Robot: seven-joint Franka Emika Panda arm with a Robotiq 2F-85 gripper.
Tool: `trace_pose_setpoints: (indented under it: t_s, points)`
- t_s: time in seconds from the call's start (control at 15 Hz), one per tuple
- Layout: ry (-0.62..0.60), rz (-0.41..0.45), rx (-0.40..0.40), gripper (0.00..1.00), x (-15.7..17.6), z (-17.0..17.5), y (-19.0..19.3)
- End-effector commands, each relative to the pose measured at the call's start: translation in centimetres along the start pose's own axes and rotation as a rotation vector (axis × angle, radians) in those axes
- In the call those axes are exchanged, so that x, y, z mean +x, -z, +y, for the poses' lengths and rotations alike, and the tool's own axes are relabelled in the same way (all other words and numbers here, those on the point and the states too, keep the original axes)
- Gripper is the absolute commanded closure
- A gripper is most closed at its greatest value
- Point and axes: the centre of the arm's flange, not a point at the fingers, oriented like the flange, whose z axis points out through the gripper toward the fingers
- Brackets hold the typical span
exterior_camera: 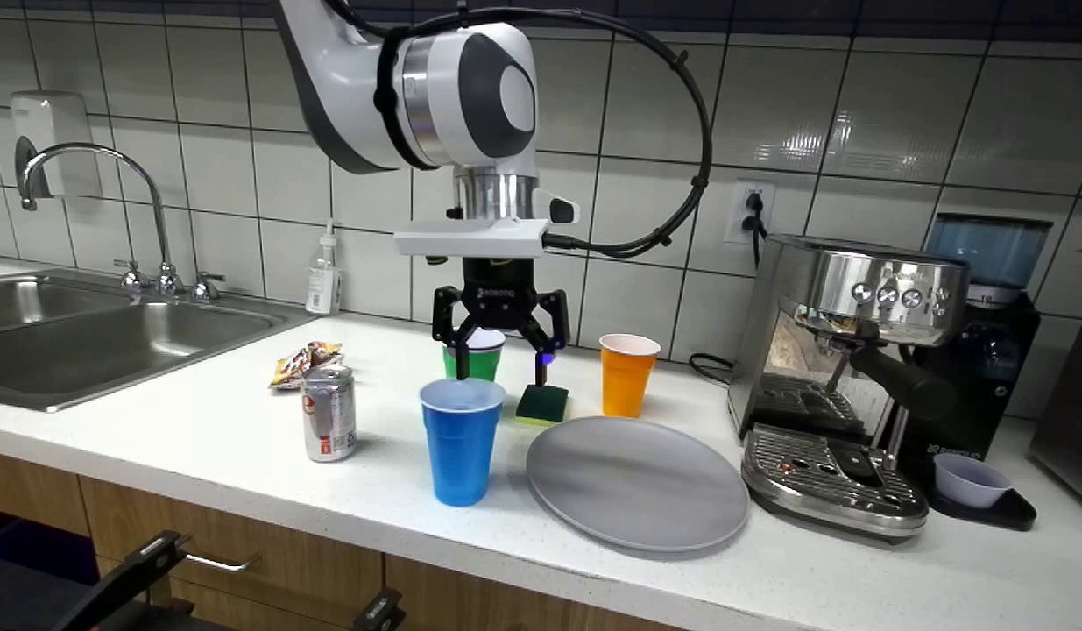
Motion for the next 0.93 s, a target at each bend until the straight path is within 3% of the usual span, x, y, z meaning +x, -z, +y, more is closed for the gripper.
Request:
trace_pose_setpoints:
  t_s: [0.0, 0.87]
  points:
    - [0.043, 0.02, 0.008, 0.0, -1.4, 0.2, 1.2]
    - [0.077, 0.013, -0.004, 0.0, -3.4, 0.7, 0.3]
